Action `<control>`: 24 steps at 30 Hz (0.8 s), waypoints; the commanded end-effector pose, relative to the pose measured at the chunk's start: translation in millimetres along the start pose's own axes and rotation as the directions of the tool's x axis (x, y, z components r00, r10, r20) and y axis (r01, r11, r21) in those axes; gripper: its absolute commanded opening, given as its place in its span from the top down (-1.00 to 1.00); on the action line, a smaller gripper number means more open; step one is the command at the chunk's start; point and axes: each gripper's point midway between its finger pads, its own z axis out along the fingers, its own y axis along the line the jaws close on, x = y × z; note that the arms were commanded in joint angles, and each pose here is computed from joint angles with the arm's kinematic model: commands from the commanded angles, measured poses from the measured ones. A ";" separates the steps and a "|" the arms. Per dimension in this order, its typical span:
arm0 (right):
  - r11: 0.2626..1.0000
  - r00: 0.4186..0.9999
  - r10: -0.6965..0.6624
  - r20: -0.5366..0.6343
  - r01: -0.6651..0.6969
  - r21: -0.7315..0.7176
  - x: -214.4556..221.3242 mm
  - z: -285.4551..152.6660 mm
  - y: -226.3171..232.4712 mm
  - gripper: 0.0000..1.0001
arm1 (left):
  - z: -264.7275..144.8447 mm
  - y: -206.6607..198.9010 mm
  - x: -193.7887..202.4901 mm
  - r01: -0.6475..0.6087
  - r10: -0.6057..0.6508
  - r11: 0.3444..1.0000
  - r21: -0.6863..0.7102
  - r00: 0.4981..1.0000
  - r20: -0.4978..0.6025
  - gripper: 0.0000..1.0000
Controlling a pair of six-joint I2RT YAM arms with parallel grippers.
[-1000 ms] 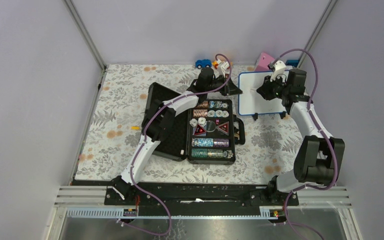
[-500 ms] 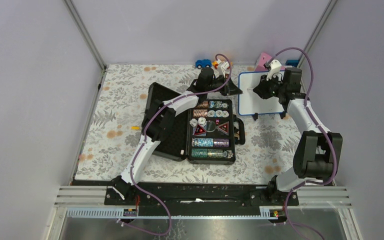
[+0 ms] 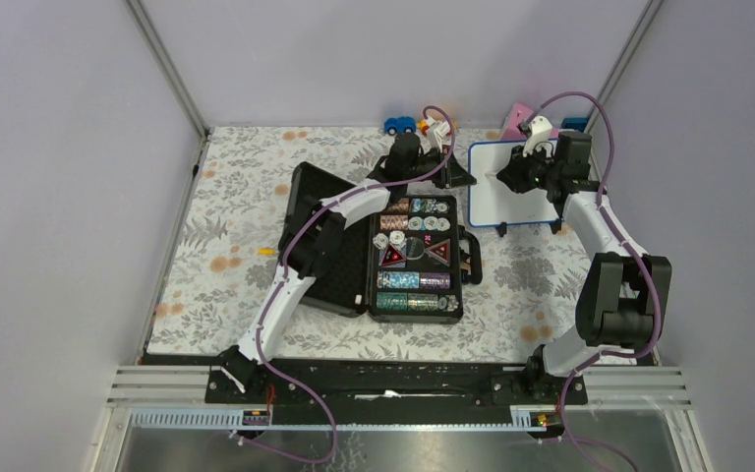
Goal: Write a sentence on the whiteboard
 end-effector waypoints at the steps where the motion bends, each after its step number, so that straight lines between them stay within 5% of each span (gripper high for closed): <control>1: 0.997 0.996 -0.045 0.080 0.040 0.062 -32.1 4.1 -13.8 1.00 | 2.4 -6.1 2.7 -0.010 0.010 1.000 0.025 1.000 -0.003 1.00; 12: 0.991 0.994 -0.056 0.099 0.043 0.128 -43.1 -3.9 -26.3 1.00 | 2.2 -7.6 1.4 -0.011 0.011 1.000 0.028 1.000 -0.002 1.00; 24: 0.987 0.997 -0.079 0.018 0.075 0.142 -8.7 -4.2 -28.0 1.00 | 2.0 -8.3 0.9 -0.012 0.012 1.000 0.029 1.000 -0.002 1.00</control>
